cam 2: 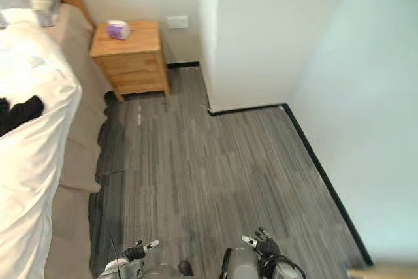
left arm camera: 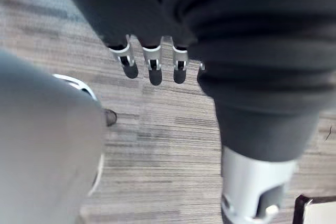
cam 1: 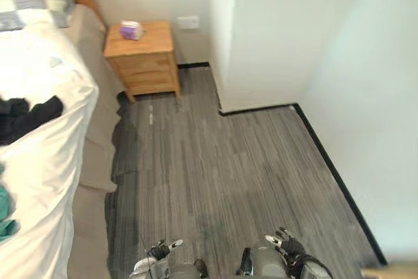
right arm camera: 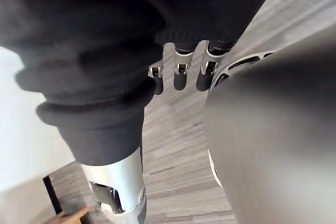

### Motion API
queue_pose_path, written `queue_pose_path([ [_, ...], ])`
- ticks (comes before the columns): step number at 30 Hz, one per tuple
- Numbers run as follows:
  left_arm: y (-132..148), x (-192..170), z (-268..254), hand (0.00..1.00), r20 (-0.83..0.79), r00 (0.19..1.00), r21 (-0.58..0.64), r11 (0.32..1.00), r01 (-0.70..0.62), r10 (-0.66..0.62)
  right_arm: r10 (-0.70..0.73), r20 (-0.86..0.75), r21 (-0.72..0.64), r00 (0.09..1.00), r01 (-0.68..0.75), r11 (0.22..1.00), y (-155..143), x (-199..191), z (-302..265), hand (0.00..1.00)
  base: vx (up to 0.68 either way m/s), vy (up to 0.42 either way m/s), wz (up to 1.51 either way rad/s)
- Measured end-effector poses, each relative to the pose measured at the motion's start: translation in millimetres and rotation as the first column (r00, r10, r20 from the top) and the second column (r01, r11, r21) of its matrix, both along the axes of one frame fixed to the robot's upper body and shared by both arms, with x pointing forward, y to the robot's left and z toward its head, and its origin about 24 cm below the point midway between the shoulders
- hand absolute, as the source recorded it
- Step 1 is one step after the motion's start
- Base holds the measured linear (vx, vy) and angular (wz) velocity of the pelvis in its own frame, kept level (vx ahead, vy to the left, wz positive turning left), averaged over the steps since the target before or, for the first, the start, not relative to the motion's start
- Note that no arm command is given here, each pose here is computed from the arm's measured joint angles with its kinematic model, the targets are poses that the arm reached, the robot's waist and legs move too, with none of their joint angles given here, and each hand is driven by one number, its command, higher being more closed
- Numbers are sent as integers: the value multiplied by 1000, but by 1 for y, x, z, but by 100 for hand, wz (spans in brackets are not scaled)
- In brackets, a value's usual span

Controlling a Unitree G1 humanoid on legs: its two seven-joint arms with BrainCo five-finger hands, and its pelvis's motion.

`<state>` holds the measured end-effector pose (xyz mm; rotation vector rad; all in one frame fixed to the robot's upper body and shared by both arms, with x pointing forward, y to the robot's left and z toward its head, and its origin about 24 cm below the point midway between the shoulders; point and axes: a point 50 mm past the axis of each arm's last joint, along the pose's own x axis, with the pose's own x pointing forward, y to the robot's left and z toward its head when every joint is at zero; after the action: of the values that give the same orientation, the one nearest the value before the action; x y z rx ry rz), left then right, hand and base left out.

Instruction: Tidy the bed and pick cloth on bed and put in laundry

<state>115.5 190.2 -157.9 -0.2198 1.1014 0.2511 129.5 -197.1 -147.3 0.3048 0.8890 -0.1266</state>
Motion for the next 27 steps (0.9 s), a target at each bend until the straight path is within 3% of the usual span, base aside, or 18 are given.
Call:
queue_pose_path([
  [4,11,-9,-1,0,-24,995,-8,996,-94,94,-33,38,33,999,32,999,14,-1,0,0,474,-407,104],
  [8,-11,-18,-7,0,-58,980,-84,977,-195,191,-32,56,-8,998,32,999,-1,2,5,0,507,-487,65],
  [14,-3,-8,0,0,31,966,-78,964,-253,256,-9,-2,-15,1000,9,1000,-6,-7,2,0,361,-284,53],
  [23,3,-9,0,0,38,978,-70,976,-204,207,61,-81,17,995,-60,998,4,-17,-6,0,396,64,16],
  [27,15,9,8,0,107,972,-51,978,-203,208,106,-69,48,992,-103,993,14,-2,-5,0,355,127,22],
])
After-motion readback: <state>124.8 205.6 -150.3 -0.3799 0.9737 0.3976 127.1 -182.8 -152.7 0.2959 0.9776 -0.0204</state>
